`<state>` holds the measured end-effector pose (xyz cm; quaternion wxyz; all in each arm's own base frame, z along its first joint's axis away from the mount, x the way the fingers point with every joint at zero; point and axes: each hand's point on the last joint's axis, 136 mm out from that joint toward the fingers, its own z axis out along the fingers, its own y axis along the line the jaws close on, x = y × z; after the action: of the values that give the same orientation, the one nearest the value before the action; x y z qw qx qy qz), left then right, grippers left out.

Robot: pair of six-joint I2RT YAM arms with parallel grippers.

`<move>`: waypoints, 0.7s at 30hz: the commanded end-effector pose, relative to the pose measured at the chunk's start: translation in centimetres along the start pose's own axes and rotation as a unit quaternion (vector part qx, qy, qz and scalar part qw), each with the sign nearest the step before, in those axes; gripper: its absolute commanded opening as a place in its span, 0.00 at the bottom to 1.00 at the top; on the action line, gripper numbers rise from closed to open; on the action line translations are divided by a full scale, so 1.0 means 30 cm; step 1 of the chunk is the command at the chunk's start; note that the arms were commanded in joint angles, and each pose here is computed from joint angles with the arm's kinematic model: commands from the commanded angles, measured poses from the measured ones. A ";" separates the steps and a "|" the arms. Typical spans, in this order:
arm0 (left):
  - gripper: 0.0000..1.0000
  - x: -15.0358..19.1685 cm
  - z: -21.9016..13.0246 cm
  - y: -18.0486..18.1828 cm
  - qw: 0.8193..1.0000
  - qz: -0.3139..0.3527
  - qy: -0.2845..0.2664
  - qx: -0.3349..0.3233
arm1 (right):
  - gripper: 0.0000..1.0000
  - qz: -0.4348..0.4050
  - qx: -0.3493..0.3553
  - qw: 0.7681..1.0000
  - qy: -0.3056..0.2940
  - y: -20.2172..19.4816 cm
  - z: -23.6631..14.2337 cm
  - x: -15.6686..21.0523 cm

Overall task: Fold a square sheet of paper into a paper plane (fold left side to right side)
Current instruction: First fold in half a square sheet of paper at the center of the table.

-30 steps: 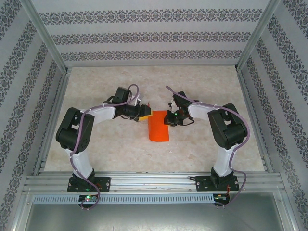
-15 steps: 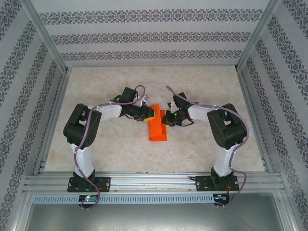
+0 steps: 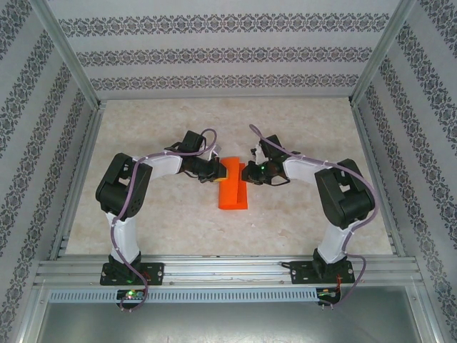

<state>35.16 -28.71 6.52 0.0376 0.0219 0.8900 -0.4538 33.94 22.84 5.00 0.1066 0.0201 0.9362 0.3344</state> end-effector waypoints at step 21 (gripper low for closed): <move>0.09 -0.002 0.021 -0.018 1.000 0.012 0.007 -0.007 | 0.34 0.023 -0.156 0.987 0.026 0.170 0.044 0.047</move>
<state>35.36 -29.16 7.00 0.0424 0.0279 0.8889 -0.4553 32.40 26.95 6.34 0.0760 0.0218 0.8827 0.4632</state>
